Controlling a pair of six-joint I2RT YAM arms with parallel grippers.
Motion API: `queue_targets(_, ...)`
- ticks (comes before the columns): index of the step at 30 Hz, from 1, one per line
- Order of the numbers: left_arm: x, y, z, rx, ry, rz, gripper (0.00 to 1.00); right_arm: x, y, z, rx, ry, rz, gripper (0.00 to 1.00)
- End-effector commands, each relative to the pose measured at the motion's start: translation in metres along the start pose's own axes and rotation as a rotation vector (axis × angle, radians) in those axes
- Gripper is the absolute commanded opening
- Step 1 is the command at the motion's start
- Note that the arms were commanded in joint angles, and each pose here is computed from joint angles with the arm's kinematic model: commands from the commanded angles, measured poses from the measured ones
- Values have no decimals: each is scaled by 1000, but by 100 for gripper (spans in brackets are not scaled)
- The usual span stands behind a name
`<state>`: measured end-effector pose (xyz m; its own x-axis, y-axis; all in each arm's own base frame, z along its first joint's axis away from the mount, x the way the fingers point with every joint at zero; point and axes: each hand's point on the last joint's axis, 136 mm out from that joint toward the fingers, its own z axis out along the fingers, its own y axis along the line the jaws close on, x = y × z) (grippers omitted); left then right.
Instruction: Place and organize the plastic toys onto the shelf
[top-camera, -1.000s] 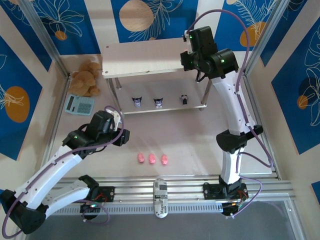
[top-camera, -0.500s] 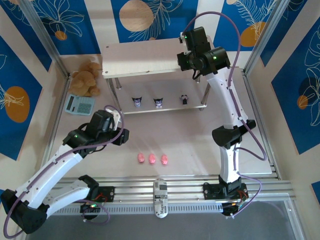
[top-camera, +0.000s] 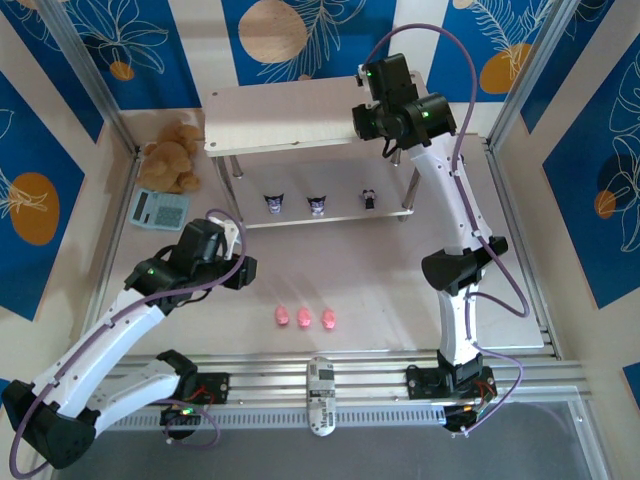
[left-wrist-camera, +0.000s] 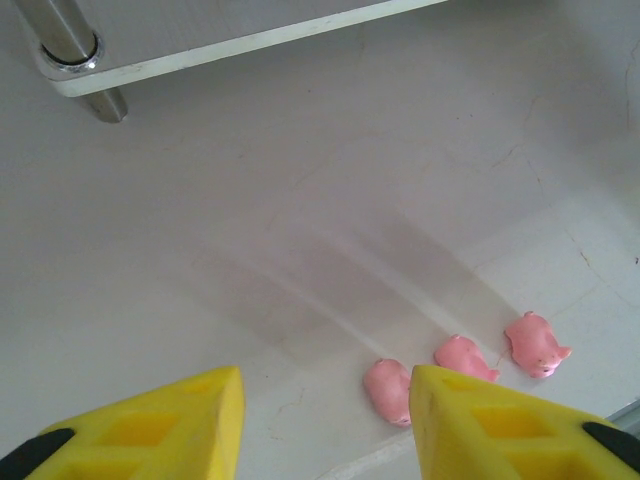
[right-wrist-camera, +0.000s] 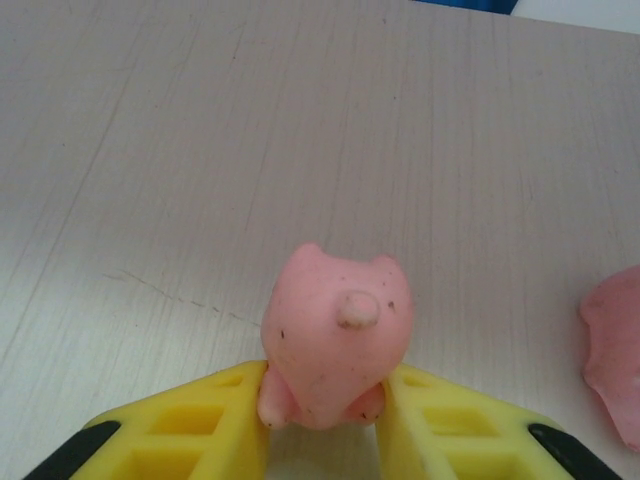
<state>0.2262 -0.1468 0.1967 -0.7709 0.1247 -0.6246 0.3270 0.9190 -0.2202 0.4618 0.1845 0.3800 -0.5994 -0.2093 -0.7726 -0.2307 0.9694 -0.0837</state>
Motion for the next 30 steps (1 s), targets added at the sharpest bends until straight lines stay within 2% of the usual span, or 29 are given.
queue_targets(1, 3, 2, -1, 8, 3, 5, 48, -6, 0, 6, -7, -17, -7, 33)
queue_targets(17, 4, 5, -1, 7, 5, -6, 48, -16, -5, 13, -3, -54, 5, 37)
queue_targets(30, 4, 7, -3, 3, 4, -9, 48, -23, -2, 16, -24, -81, -2, 44)
